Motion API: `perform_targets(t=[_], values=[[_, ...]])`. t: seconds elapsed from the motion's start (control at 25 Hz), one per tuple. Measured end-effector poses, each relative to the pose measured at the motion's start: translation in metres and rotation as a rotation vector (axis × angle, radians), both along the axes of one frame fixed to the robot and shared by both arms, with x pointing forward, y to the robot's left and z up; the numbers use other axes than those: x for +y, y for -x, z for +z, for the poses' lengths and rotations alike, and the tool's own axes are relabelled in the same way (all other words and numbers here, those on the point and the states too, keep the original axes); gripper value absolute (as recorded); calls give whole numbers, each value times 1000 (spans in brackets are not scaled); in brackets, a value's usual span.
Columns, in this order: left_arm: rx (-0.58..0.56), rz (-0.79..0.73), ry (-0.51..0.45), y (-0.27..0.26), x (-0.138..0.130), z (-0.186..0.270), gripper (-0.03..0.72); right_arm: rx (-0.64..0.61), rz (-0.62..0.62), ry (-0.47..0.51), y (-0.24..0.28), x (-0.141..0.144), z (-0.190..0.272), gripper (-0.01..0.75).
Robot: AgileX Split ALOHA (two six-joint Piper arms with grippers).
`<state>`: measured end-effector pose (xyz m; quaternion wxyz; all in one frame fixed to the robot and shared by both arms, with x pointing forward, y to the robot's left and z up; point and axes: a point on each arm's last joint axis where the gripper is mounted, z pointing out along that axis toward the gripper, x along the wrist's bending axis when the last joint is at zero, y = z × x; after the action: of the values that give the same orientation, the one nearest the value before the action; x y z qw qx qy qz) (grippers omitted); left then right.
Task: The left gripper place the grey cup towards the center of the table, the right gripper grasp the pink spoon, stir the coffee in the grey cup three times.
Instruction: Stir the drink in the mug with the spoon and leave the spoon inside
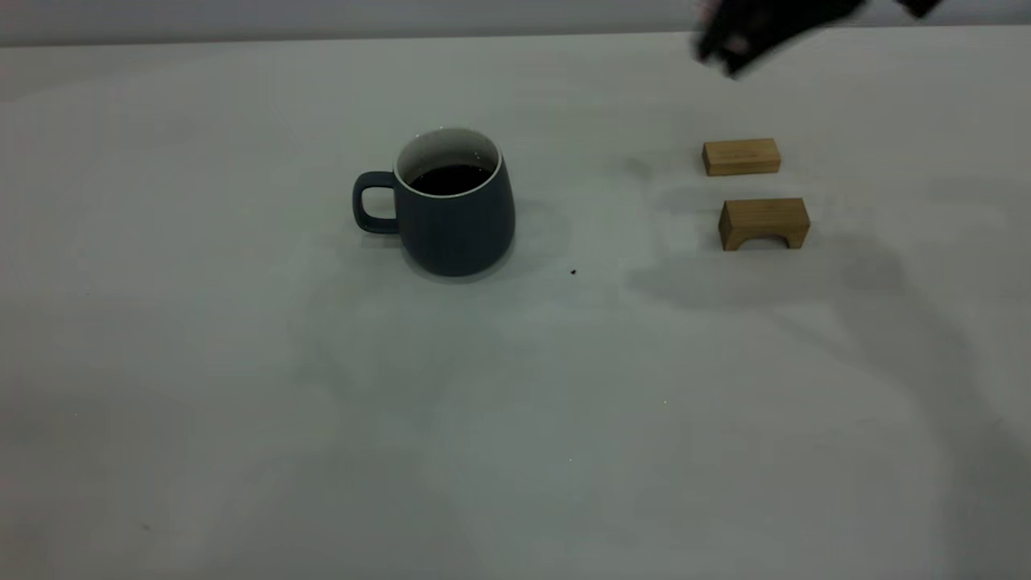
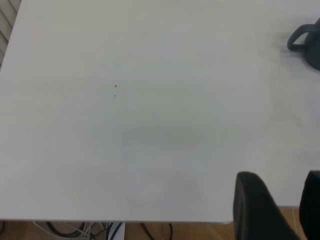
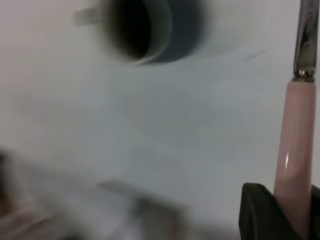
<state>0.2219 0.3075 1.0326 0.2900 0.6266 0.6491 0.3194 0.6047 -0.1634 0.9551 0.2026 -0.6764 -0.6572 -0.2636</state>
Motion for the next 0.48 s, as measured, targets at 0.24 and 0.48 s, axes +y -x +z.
perform_targets(t=[0.24,0.48], values=[[0,0,0,0,0,0,297,205,-202,-387,4,44,25,142],[0,1,-1,0,0,0,297,411,-489,-563,3,84,26,142]])
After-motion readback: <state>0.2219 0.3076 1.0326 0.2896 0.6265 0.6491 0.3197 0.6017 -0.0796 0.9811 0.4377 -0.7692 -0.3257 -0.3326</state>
